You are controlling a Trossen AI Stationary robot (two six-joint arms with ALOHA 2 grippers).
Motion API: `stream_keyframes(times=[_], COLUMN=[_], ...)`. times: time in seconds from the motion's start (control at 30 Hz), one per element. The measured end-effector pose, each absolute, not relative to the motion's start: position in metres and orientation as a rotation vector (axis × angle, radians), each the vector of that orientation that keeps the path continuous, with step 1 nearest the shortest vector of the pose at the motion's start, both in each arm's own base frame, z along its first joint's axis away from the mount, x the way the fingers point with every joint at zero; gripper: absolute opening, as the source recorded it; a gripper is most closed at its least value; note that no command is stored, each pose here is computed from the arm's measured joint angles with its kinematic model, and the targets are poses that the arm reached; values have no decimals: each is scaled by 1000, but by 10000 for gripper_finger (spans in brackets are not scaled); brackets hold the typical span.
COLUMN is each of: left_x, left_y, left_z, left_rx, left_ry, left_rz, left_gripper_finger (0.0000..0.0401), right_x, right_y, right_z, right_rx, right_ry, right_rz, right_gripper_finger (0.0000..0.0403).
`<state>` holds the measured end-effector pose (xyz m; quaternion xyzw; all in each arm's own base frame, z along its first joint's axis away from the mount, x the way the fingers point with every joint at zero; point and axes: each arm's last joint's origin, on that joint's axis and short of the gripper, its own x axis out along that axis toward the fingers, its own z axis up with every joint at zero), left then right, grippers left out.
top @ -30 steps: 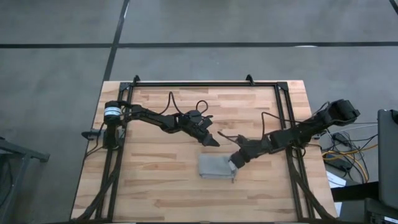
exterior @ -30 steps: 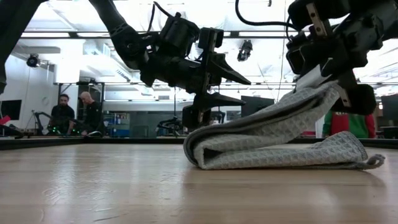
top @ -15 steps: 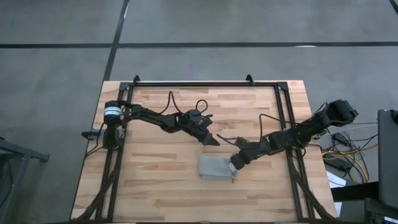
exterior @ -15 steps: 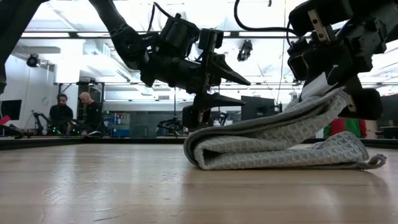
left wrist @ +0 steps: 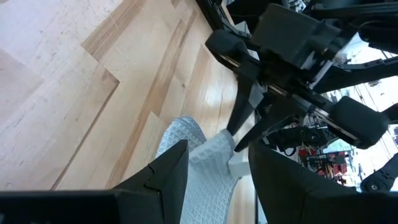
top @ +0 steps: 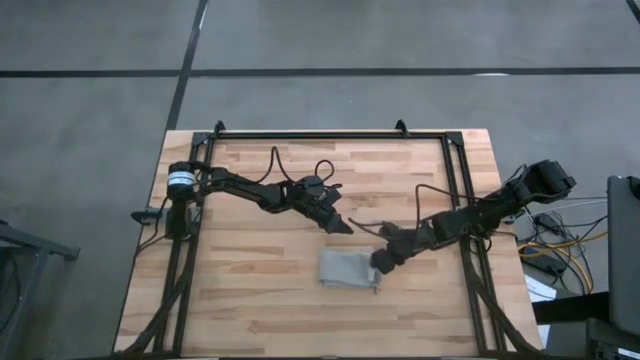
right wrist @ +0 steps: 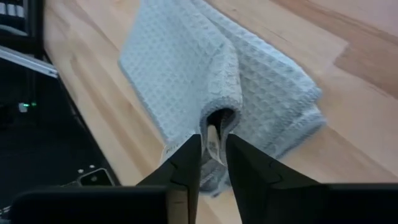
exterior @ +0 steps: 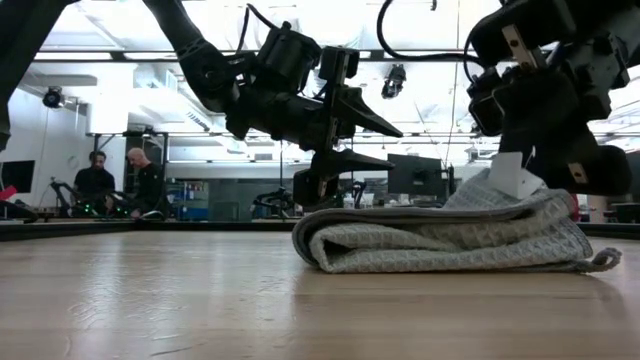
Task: Fold microfiber towels
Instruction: Fold the microfiber cloth on the table
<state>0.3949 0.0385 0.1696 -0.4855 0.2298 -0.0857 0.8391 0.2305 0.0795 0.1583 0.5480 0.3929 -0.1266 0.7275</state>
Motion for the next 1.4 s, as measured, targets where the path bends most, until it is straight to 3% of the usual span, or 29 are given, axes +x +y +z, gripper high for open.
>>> stream_keyframes(times=[0.17, 0.4, 0.63, 1.0, 1.23, 1.4], left_x=[395, 394, 392, 386, 378, 356], left_y=[38, 37, 34, 23, 18, 12], left_z=[170, 170, 168, 167, 186, 187], left_rx=[-1027, -1064, -1111, -1117, -973, -900], left_ry=[486, 517, 608, 701, 642, 817], left_rz=[-181, -229, -335, -292, -139, 24], left_gripper_finger=[172, 172, 172, 172, 172, 172], right_x=[227, 210, 212, 213, 212, 209], right_y=[78, 72, 65, 65, 65, 65], right_z=[155, 142, 142, 143, 150, 162], right_rx=[1167, 1105, 947, 909, 883, 919], right_ry=[908, 1045, 899, 878, 869, 858], right_rz=[-308, -503, -586, -583, -532, -455], right_gripper_finger=[85, 88, 77, 71, 69, 62])
